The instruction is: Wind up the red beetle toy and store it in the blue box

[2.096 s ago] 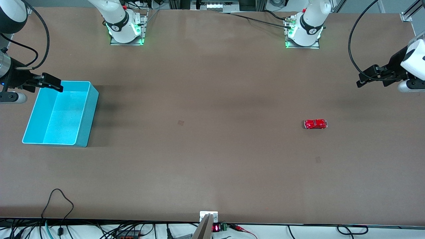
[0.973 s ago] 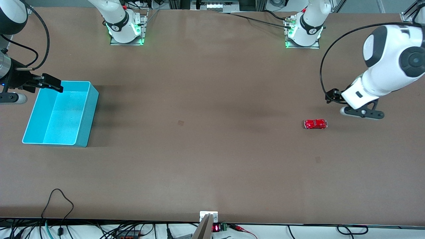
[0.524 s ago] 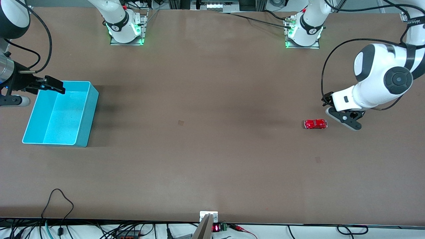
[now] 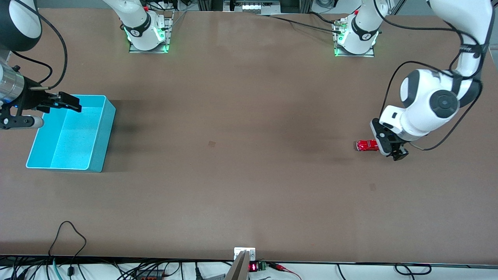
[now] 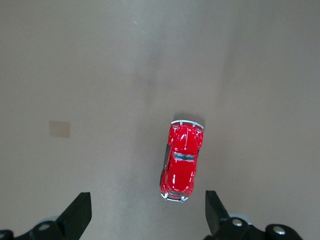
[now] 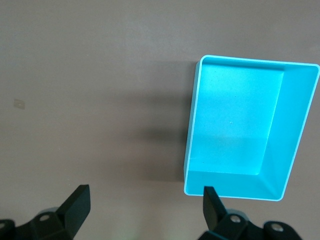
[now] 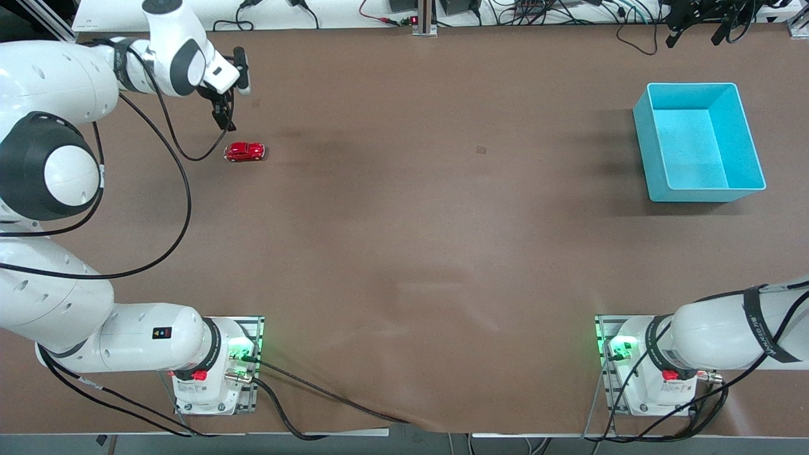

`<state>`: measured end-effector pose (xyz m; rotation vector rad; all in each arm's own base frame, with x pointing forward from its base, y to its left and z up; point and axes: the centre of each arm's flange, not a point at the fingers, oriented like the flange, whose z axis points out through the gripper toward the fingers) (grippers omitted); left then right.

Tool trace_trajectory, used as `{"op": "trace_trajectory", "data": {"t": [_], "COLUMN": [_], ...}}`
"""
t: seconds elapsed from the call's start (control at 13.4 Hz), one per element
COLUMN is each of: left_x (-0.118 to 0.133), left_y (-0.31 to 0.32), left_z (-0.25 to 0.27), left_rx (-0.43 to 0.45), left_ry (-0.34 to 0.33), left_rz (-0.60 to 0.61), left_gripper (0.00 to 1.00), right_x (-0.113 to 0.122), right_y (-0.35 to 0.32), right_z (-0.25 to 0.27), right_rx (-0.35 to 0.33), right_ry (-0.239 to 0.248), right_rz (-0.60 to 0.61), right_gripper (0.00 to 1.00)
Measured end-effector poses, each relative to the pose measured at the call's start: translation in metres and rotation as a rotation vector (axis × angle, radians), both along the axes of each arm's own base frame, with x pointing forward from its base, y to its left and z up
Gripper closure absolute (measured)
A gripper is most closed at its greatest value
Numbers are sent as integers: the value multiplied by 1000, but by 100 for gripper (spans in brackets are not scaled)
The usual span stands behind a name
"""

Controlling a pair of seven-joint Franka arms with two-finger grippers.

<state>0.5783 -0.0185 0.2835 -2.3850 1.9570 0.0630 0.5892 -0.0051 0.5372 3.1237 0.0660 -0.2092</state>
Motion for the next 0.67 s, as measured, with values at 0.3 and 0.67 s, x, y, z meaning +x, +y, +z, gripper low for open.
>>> {"op": "trace_trajectory", "data": {"t": [0.3, 0.67], "left_x": [-15, -26], "left_y": [-2, 5], "left_z": [-37, -71], "left_rx": [49, 43], "left_ry": [3, -30], "left_rz": [-117, -168], "left_gripper": [0, 0], "right_x": [3, 6], "right_y": [7, 13], "right_z": [-10, -19], "right_rx": [0, 0], "right_ry": [17, 33], "right_rz": [13, 23], "right_gripper": [0, 0]}}
